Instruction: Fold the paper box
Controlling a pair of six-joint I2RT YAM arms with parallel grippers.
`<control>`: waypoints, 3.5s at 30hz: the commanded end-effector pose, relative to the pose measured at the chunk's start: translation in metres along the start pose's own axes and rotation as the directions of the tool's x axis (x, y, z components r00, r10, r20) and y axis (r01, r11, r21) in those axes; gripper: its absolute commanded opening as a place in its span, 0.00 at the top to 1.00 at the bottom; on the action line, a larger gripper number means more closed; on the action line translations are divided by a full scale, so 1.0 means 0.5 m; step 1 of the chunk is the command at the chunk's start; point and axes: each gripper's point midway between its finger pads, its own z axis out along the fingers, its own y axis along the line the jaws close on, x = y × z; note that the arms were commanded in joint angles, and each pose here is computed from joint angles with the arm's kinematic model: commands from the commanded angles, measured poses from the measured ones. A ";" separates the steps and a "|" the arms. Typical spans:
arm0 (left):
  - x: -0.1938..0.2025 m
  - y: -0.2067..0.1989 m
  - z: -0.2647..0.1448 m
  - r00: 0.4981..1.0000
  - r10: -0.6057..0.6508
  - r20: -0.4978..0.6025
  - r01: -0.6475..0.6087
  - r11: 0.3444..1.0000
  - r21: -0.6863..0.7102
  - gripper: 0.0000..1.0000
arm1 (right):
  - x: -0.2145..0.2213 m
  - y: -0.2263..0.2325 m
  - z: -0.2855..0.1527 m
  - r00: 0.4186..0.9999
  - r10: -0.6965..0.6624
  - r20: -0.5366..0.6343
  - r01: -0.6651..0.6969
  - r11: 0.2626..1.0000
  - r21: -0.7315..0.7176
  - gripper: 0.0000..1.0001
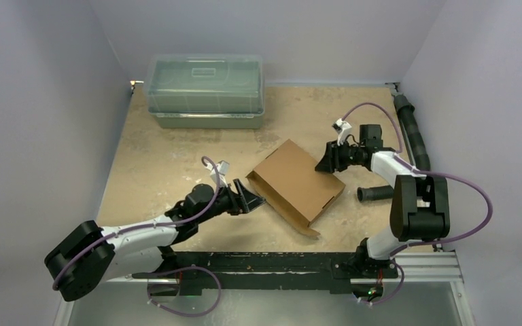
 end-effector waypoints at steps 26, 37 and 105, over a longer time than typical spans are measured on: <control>-0.040 -0.012 0.193 0.971 -0.209 0.112 0.237 0.880 -0.412 0.41 | -0.072 0.019 -0.045 0.976 -0.210 0.060 0.209 0.977 0.030 0.30; -0.085 0.021 0.229 0.971 -0.184 0.153 0.233 0.867 -0.441 0.54 | -0.076 0.028 -0.053 0.973 -0.219 0.071 0.219 0.976 0.018 0.30; 0.273 -0.208 0.137 0.160 0.973 0.168 -0.974 0.128 0.184 0.51 | 0.029 0.180 -0.173 0.631 -0.748 0.206 0.776 0.606 -0.176 0.01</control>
